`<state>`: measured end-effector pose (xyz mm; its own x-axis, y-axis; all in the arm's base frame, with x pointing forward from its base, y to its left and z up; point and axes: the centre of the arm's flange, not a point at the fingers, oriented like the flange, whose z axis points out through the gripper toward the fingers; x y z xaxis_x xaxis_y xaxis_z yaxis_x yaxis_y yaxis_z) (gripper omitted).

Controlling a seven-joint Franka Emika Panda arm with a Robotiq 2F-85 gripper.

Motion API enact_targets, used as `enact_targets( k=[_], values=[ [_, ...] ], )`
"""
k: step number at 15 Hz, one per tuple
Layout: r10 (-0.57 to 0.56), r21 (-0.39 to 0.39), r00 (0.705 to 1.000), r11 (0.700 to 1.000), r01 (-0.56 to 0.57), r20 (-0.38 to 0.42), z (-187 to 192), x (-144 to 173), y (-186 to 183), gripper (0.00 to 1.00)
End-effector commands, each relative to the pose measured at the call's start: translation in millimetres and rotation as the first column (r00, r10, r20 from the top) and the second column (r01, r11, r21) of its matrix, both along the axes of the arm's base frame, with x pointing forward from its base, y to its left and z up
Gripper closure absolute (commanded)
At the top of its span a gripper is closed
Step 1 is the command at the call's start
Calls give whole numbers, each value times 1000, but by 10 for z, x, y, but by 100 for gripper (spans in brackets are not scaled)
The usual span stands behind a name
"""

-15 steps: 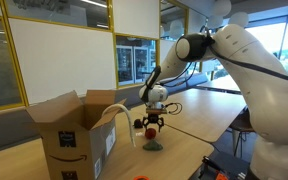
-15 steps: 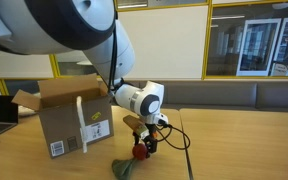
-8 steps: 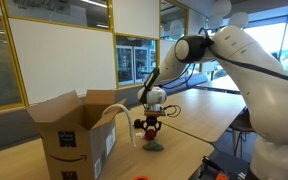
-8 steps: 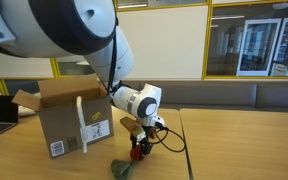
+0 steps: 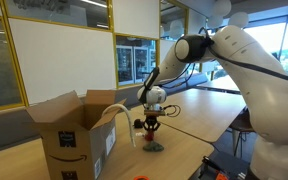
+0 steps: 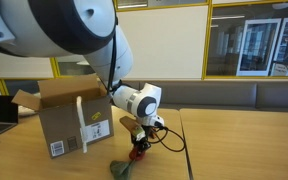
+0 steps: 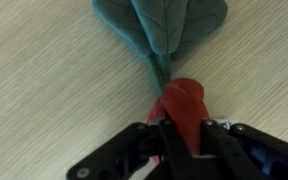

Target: Put all the objects on the table into the box.

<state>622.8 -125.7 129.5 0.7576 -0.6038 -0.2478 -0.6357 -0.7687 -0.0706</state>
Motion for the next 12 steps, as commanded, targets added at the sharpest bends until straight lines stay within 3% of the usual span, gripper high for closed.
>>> enact_targets(
  k=[1,7,12],
  values=[
    [5,26,1000,1000,-5,18,96,-211,168,88],
    [39,27,998,999,-40,52,243,-455,518,87],
    [102,35,983,993,-109,151,700,-621,899,88]
  ],
)
